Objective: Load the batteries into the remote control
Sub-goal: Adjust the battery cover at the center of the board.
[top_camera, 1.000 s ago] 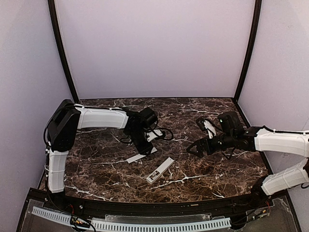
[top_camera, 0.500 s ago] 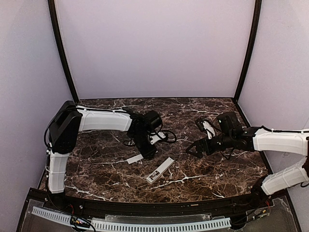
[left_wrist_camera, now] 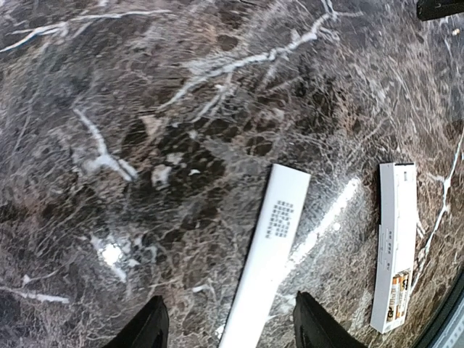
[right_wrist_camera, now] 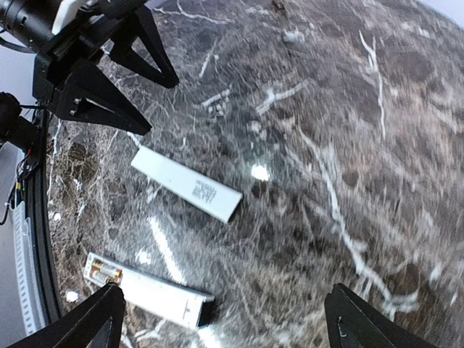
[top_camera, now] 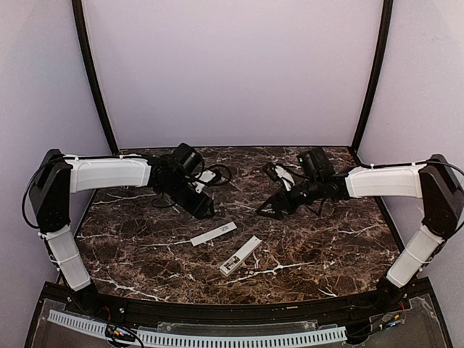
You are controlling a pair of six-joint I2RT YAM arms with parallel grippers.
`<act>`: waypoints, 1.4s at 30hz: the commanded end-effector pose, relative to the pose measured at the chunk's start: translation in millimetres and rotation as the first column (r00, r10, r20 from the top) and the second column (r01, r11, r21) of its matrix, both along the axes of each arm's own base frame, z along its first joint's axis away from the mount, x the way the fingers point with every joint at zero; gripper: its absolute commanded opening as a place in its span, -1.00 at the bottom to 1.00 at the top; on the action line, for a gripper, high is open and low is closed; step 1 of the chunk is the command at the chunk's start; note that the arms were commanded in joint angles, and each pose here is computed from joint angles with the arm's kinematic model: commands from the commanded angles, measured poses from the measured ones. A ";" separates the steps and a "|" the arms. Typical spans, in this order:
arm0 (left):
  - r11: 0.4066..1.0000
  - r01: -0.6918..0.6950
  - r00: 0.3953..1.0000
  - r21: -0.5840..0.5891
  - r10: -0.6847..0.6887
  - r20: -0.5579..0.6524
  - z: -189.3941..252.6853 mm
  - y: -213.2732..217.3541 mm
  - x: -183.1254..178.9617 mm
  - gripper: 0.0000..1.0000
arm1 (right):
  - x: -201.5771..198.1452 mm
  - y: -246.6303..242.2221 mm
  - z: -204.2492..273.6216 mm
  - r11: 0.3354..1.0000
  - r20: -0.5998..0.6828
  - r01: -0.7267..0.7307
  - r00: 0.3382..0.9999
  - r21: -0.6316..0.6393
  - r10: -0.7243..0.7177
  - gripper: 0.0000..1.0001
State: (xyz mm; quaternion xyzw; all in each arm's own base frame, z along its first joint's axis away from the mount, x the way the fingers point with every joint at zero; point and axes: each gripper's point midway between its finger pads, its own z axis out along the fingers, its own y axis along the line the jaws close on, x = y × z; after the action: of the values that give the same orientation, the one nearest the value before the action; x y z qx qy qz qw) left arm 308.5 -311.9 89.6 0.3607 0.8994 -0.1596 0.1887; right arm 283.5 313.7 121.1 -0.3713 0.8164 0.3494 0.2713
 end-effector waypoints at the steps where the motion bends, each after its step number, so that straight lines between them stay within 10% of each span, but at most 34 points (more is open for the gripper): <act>1: 0.986 -0.107 0.994 -0.128 0.108 -0.004 14.4 10.8 4.3 0.19 | 6.3 39.7 8.3 0.966 0.196 -0.256 0.947 -0.021 0.255 0.95; 24: 0.911 -0.312 0.949 -0.271 0.312 -0.043 26.8 57.5 1.2 0.19 | -4.7 124.5 -88.3 0.713 0.217 -0.615 0.686 -0.337 0.694 0.70; 42: 0.901 -0.300 0.949 -0.314 0.315 -0.005 42.8 61.8 -3.5 0.19 | -19.0 74.0 -170.9 0.518 -0.119 -0.622 0.699 -0.587 0.705 -0.26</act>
State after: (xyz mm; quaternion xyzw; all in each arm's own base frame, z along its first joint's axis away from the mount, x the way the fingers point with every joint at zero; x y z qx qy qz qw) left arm 308.5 -254.7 127.3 0.1873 0.9071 -0.2539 0.2786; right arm 291.3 445.2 19.2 -0.7368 0.6184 0.2059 0.1797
